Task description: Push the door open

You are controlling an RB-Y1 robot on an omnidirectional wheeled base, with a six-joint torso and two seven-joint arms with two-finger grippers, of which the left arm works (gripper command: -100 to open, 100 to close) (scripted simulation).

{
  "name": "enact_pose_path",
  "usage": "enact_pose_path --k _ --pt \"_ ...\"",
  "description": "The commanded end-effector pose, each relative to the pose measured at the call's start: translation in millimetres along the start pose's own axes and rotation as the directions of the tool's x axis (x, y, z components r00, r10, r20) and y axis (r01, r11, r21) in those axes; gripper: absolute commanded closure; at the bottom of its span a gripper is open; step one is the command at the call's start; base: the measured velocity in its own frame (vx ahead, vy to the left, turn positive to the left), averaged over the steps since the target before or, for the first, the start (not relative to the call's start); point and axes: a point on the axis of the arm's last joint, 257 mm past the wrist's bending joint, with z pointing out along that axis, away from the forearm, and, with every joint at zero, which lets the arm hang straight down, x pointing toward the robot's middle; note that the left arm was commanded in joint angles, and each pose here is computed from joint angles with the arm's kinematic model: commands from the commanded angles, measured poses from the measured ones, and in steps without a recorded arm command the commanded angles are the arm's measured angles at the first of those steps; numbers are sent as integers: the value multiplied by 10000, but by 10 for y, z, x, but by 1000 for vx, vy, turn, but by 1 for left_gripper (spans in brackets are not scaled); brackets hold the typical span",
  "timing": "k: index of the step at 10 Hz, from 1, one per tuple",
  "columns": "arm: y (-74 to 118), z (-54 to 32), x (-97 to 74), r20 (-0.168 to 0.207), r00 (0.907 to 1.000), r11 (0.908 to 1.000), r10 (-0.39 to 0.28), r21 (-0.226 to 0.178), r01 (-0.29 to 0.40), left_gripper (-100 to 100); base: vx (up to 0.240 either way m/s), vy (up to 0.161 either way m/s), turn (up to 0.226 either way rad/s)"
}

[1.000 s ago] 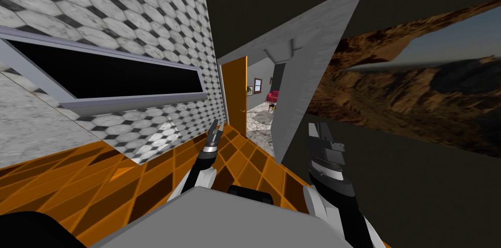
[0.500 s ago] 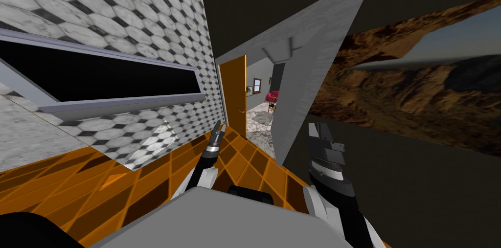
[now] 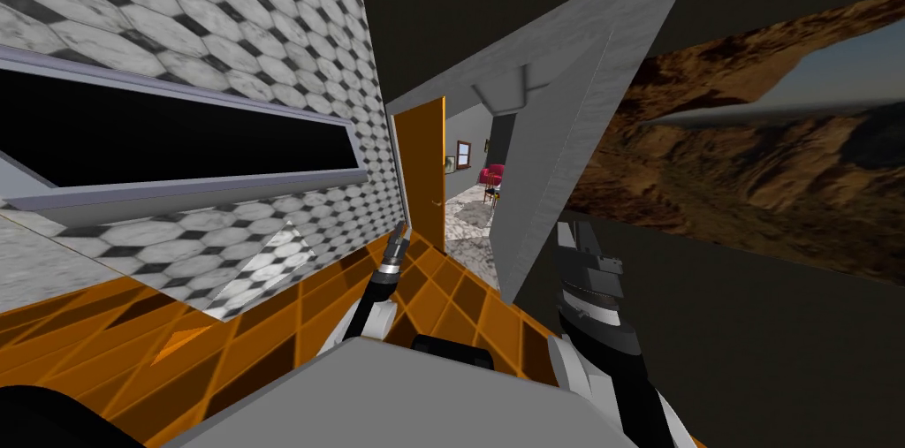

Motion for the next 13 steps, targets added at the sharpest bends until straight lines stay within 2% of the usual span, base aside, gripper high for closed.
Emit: enact_pose_path --k 1,7,13 --pt "116 -12 42 -101 9999 9999 -56 -145 54 -100 85 67 -35" --pt "539 -53 167 -456 9986 9970 -272 -730 239 -100 92 68 -43" --pt "969 -113 297 -794 9955 9897 -519 -1369 407 -100 89 76 -44"
